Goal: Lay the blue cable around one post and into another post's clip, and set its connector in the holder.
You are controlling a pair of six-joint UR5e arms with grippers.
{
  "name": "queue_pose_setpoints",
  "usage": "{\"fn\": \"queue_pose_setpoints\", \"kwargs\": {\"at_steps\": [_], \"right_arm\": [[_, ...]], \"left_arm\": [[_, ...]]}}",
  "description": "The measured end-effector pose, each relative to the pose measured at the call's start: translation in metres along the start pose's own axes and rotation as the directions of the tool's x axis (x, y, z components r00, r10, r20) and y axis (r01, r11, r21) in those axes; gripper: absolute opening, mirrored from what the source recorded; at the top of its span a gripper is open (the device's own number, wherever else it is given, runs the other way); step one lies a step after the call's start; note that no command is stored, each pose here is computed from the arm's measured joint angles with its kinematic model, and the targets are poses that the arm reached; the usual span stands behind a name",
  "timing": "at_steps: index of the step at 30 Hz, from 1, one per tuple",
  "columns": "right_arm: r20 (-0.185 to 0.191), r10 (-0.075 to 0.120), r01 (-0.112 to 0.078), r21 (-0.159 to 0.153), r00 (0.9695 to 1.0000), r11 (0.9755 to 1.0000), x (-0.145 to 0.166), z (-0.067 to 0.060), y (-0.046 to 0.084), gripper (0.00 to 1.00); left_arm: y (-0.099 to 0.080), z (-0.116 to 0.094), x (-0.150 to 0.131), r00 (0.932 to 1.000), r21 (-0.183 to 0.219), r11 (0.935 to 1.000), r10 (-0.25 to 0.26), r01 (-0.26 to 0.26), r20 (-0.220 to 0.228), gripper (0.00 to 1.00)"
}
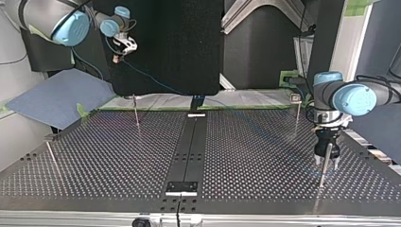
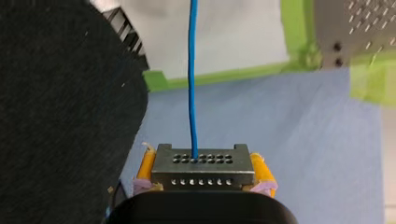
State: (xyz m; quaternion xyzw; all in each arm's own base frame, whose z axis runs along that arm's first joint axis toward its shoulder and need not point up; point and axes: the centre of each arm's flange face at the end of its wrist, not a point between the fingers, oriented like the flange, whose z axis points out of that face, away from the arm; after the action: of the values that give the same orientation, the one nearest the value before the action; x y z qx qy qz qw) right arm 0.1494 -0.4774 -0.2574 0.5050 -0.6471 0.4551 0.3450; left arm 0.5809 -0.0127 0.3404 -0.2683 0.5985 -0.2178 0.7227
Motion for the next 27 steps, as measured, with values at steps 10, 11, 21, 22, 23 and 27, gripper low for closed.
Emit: {"fn": "queue_pose_setpoints", "kwargs": {"at_steps": [10,11,21,22,23,27], "right_arm": [[-0.032,-0.03,0.031,0.028,0.9991,0.9991,0.037,0.01,-0.018,0.0],[-0.036,-0.03,0.031,0.03,0.9989,0.9991,0.039,0.011,-0.019,0.0],[-0.043,-0.03,0.032,0.039,0.9986,0.9987,0.043,0.011,-0.024,0.0],[-0.043,-0.03,0.032,0.04,0.9986,0.9987,0.043,0.011,-0.024,0.0],[-0.043,-0.031,0.032,0.041,0.9986,0.9986,0.043,0.012,-0.025,0.0],[-0.044,-0.032,0.034,0.046,0.9985,0.9984,0.043,0.012,-0.027,0.0]], "left_arm": [[0.001,-0.003,0.007,0.9991,0.004,0.9993,-0.038,0.038,-0.021,0.94],[0.003,-0.005,0.009,0.9986,0.007,0.9988,-0.047,0.047,-0.026,0.94],[0.019,-0.019,0.027,0.9911,0.031,0.9921,-0.119,0.121,-0.059,0.91],[0.021,-0.021,0.028,0.9904,0.029,0.9914,-0.126,0.128,-0.057,0.91],[0.024,-0.023,0.03,0.9893,0.026,0.9903,-0.135,0.137,-0.054,0.91],[0.032,-0.031,0.037,0.9842,0.019,0.985,-0.17,0.171,-0.048,0.91]]}}
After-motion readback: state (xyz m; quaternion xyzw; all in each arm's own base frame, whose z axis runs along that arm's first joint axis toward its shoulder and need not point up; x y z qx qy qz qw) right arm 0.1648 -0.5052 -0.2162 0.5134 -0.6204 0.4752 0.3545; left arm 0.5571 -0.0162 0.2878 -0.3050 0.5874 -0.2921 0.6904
